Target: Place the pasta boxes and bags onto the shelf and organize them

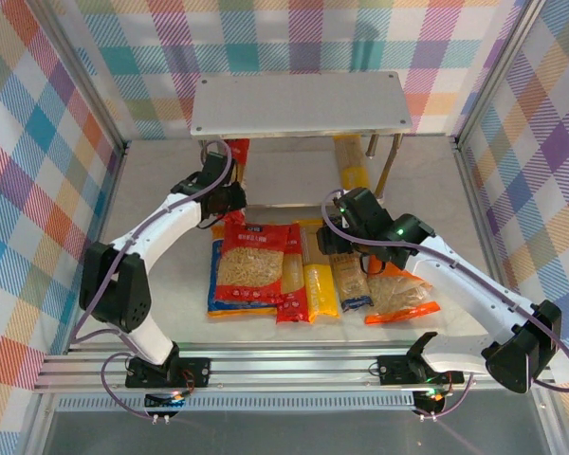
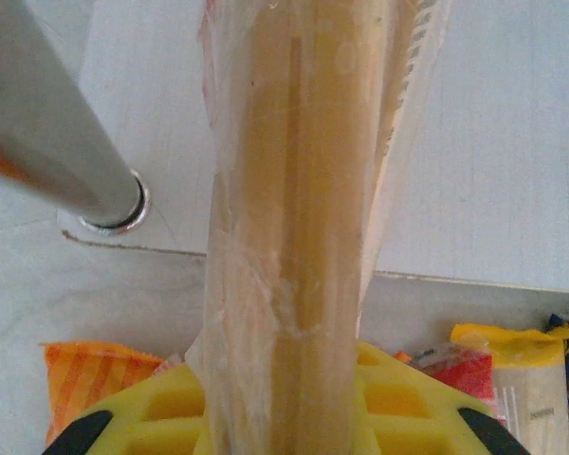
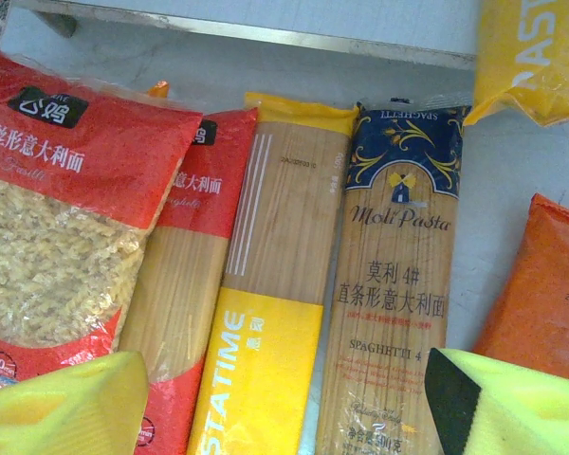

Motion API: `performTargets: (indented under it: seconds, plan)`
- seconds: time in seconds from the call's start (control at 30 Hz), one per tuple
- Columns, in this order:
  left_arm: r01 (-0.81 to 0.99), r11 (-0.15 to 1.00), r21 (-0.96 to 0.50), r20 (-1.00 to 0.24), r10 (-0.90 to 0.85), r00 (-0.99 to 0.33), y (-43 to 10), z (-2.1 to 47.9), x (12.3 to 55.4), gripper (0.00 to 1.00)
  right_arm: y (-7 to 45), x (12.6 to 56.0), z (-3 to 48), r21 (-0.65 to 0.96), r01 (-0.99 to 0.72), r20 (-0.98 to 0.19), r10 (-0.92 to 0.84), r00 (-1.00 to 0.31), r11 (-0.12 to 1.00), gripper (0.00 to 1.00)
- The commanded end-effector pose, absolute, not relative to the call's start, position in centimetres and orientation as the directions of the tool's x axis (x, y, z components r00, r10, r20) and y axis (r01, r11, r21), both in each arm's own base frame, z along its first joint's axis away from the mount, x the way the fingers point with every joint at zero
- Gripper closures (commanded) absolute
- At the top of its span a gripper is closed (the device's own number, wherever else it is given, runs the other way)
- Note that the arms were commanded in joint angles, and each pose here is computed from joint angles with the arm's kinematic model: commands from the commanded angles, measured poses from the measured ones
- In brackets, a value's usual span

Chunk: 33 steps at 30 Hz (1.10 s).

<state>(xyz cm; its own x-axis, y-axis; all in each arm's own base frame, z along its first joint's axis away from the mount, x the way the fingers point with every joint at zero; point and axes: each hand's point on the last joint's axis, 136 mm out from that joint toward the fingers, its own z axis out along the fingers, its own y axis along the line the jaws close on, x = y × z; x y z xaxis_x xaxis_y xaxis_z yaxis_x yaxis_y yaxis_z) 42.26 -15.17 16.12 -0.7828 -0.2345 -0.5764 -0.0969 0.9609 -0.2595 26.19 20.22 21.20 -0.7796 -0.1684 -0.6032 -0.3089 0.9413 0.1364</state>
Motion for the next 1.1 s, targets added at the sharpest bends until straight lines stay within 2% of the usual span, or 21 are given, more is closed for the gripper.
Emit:
performTargets:
  seconds: [0.0,0.27,0.57,0.73,0.9,0.97,1.07]
  plan:
    - [-0.038,0.953,-0.301,-0.713,-0.251,-0.654,-16.5,21.7,45.8,1.00,20.8,26.3,22.1,0.156,-0.313,-0.613,-0.157,-0.774,0.937,0.22]
    - [-0.117,0.972,-0.206,-0.702,-0.230,-0.674,-14.8,19.3,46.0,1.00,20.6,26.2,22.1,0.151,-0.310,-0.613,-0.157,-0.775,0.939,0.22]
    - [-0.137,0.974,-0.183,-0.689,-0.226,-0.688,-14.9,17.8,46.8,0.97,20.4,26.1,22.0,0.149,-0.305,-0.607,-0.156,-0.779,0.941,0.22]
    - [-0.138,0.975,-0.174,-0.677,-0.221,-0.703,-15.0,16.6,46.9,0.73,20.3,26.1,22.1,0.144,-0.301,-0.606,-0.157,-0.780,0.943,0.22]
    - [-0.136,0.974,-0.182,-0.667,-0.224,-0.711,-15.3,15.8,47.1,0.64,20.2,26.0,22.0,0.140,-0.299,-0.603,-0.159,-0.782,0.944,0.22]
    - [-0.133,0.972,-0.191,-0.664,-0.228,-0.712,-15.5,15.7,47.2,0.59,20.1,26.0,22.0,0.141,-0.296,-0.601,-0.156,-0.784,0.945,0.22]
    - [-0.133,0.971,-0.199,-0.664,-0.233,-0.711,-15.5,15.7,47.2,0.45,20.0,25.9,21.9,0.138,-0.292,-0.596,-0.156,-0.787,0.946,0.22]
